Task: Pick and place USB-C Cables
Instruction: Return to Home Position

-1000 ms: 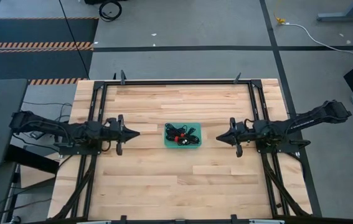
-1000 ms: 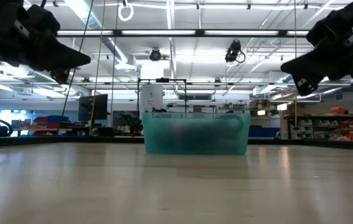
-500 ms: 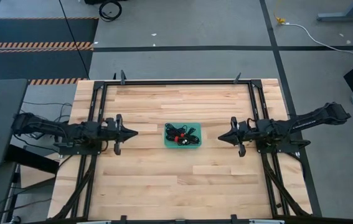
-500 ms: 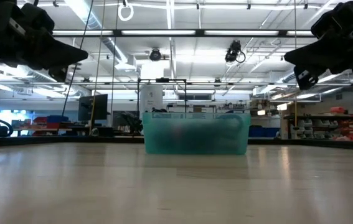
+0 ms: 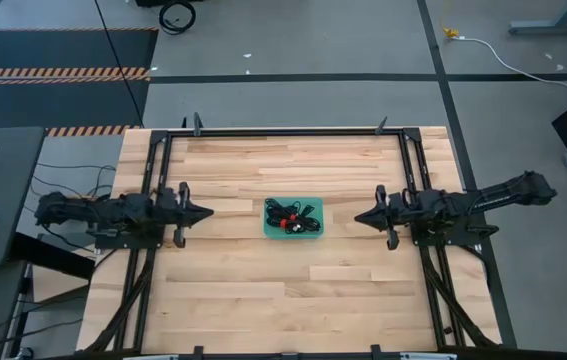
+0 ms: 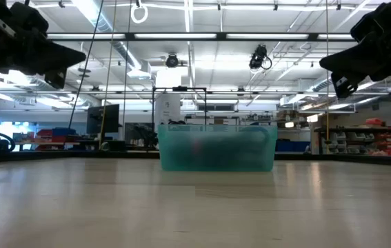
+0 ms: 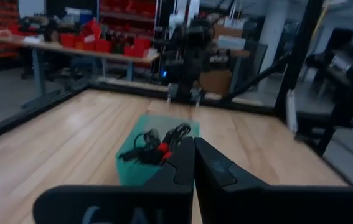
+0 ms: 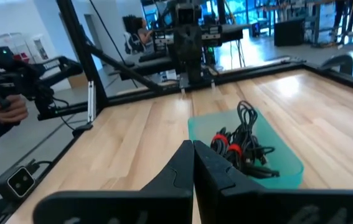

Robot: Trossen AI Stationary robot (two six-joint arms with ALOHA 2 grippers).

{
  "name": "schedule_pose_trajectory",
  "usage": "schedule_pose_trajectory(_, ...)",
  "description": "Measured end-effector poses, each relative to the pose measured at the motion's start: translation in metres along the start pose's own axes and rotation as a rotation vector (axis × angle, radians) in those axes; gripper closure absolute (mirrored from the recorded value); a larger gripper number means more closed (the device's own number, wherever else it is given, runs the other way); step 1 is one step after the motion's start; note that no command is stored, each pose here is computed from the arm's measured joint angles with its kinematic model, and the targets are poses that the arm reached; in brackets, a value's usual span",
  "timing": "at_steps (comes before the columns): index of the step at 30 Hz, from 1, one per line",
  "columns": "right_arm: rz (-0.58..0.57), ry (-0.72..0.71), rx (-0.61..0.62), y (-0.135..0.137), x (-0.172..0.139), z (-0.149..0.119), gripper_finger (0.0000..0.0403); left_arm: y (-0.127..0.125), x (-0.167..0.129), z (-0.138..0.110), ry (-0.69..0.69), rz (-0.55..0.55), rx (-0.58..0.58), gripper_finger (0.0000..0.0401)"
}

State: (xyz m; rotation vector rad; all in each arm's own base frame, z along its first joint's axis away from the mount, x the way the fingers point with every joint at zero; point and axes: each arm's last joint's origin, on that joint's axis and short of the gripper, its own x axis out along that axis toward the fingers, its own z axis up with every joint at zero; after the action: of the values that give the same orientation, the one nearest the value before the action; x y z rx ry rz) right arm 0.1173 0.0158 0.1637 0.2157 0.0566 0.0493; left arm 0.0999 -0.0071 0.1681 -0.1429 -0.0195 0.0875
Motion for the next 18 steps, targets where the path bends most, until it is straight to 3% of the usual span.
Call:
schedule_pose_trajectory(7, 0.004, -0.021, -0.038, 0.0003, -0.0014, 0.002, 0.0398, -0.0033, -0.0033, 0.0024, -0.023, -0.127, 0.02, 0.0395)
schedule_pose_trajectory(18, 0.004, -0.017, -0.036, 0.0002, -0.0011, 0.0016, 0.0393, -0.0033, -0.0029, 0.0016, -0.012, -0.129, -0.01, 0.0382)
